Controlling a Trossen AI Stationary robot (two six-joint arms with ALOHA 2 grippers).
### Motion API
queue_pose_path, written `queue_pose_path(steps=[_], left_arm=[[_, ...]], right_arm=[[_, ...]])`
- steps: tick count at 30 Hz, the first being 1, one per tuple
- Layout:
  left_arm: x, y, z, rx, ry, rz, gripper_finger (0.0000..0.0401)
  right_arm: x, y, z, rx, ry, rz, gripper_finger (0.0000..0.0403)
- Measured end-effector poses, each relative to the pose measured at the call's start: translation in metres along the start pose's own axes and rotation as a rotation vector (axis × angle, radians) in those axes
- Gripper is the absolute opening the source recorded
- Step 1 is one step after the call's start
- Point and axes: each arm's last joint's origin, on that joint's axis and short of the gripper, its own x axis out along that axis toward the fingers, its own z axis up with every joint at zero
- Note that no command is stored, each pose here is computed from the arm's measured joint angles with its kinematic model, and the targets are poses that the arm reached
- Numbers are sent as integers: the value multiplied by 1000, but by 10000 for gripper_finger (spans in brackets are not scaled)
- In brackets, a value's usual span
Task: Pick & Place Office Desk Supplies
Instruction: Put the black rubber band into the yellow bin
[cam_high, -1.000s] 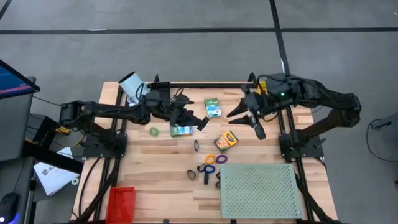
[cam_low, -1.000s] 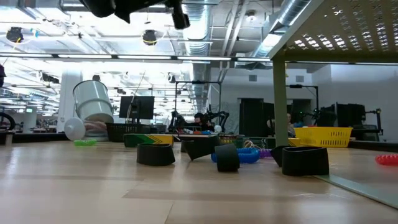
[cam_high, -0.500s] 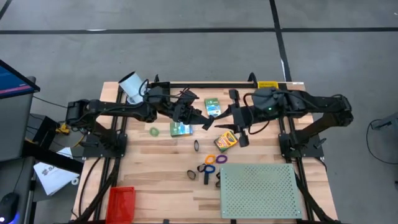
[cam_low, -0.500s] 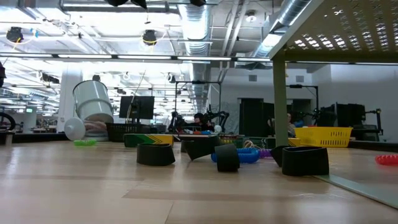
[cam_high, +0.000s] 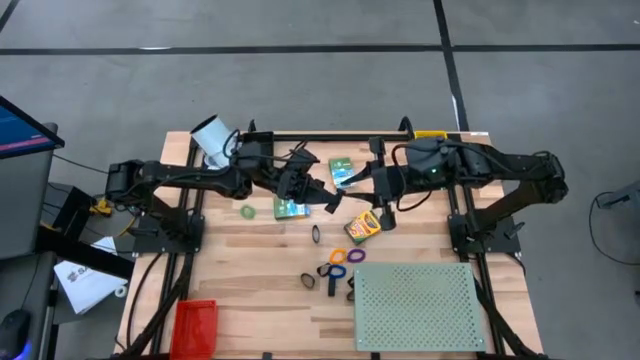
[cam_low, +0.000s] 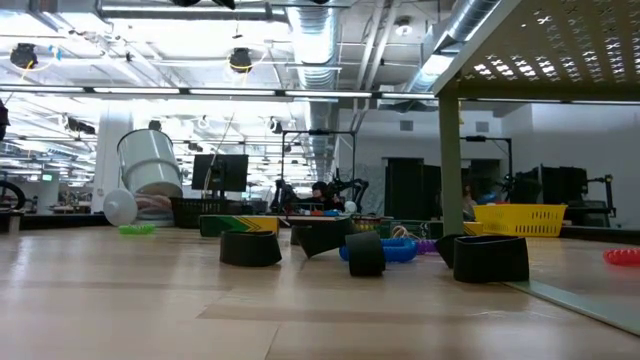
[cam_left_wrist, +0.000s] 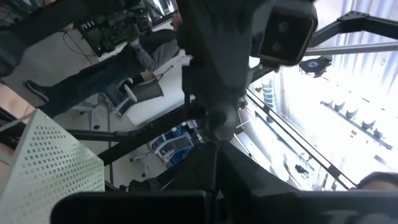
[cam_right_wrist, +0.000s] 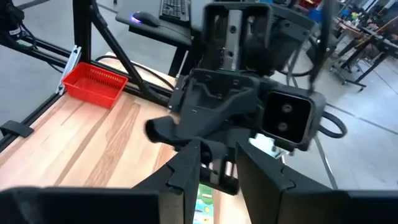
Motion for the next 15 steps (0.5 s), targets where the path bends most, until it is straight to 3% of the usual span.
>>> queue_pose_path(steps=[15], left_arm=[[1,-2,-1,7,6,-18,1]], right_arm=[[4,1,0,35,2,3,99]])
